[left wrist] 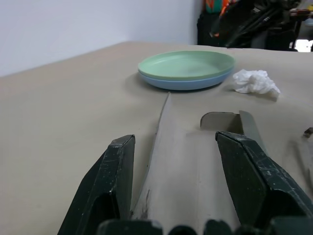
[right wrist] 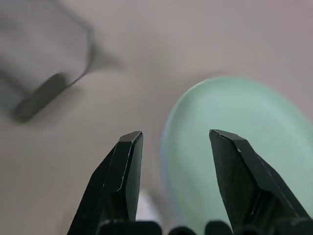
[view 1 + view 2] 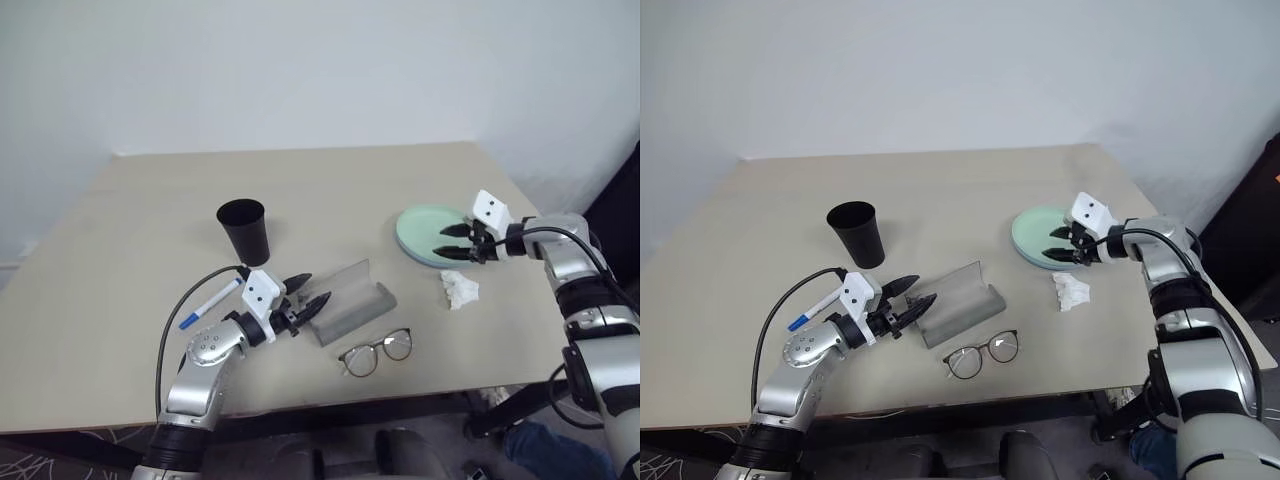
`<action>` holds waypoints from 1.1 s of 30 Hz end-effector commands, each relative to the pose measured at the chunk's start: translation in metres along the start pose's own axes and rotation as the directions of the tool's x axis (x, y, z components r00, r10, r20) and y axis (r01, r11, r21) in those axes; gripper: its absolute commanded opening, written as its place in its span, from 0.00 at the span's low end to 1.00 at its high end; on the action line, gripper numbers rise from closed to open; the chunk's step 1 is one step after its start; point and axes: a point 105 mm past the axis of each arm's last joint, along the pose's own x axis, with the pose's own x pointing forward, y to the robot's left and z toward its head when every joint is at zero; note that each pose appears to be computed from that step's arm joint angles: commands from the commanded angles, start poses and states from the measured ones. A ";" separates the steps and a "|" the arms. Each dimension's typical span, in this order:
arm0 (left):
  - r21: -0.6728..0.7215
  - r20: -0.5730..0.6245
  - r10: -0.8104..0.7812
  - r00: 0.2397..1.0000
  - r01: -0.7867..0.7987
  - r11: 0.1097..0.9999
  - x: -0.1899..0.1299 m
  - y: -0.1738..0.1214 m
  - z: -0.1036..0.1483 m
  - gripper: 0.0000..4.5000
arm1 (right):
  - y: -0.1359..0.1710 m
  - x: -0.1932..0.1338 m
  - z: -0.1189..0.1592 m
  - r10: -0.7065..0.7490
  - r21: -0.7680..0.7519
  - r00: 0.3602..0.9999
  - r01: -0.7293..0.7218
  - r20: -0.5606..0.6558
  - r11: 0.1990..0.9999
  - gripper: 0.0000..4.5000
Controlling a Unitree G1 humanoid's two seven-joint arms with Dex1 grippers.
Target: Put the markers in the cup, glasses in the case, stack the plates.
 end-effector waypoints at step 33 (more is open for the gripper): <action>0.049 0.039 -0.126 0.991 0.124 0.991 0.010 -0.018 0.020 0.61 | 0.003 -0.009 -0.043 -0.051 0.147 0.975 0.084 -0.215 0.986 0.01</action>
